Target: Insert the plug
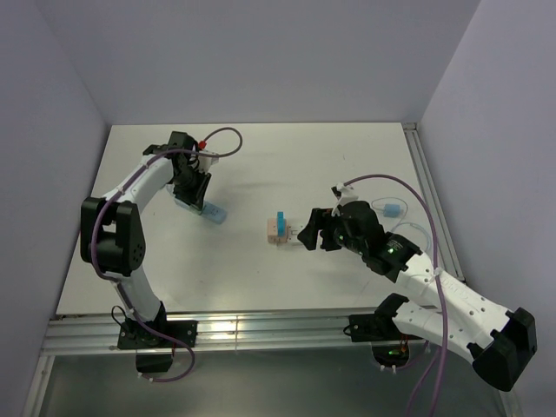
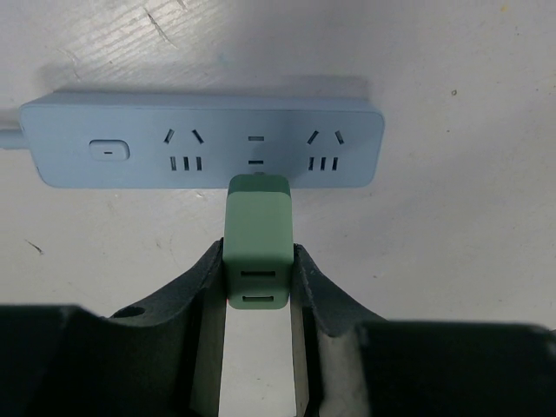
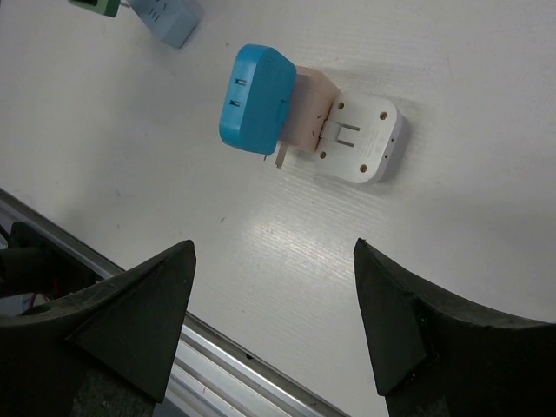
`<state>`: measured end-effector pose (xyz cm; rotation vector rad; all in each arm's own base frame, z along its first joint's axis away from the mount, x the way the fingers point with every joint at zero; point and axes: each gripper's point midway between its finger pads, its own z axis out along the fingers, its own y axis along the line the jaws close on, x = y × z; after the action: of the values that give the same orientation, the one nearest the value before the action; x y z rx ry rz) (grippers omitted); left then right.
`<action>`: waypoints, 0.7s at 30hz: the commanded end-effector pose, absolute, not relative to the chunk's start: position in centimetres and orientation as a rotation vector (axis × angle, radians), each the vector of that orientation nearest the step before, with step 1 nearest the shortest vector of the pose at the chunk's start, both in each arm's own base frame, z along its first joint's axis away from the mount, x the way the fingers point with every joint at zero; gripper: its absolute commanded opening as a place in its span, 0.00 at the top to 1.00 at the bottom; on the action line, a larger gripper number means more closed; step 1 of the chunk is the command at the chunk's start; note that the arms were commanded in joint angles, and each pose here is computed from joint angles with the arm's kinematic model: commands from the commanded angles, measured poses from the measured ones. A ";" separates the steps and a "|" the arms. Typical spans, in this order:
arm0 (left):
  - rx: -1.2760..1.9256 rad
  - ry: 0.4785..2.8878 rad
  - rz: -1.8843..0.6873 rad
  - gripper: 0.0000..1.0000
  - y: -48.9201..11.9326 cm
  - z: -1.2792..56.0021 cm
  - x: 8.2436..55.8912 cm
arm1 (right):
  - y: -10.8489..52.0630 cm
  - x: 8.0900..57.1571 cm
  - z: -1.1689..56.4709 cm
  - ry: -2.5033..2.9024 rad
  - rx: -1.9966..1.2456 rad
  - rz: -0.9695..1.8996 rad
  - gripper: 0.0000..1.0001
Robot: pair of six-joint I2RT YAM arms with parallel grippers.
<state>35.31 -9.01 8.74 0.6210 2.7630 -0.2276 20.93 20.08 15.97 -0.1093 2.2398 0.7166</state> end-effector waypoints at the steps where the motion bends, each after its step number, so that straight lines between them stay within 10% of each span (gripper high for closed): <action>1: 0.631 2.664 -0.260 1.00 -9.8 11.3 36.9 | 20.2 21.6 16.5 2.205 -0.119 0.720 0.20; 21: 0.644 2.725 -0.264 1.00 -10.0 9.0 37.7 | 20.1 21.6 16.5 2.206 -0.114 0.722 0.20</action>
<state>36.90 -9.51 8.22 0.6233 2.7604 -0.2420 21.16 20.04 15.86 -0.1030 2.2415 0.7124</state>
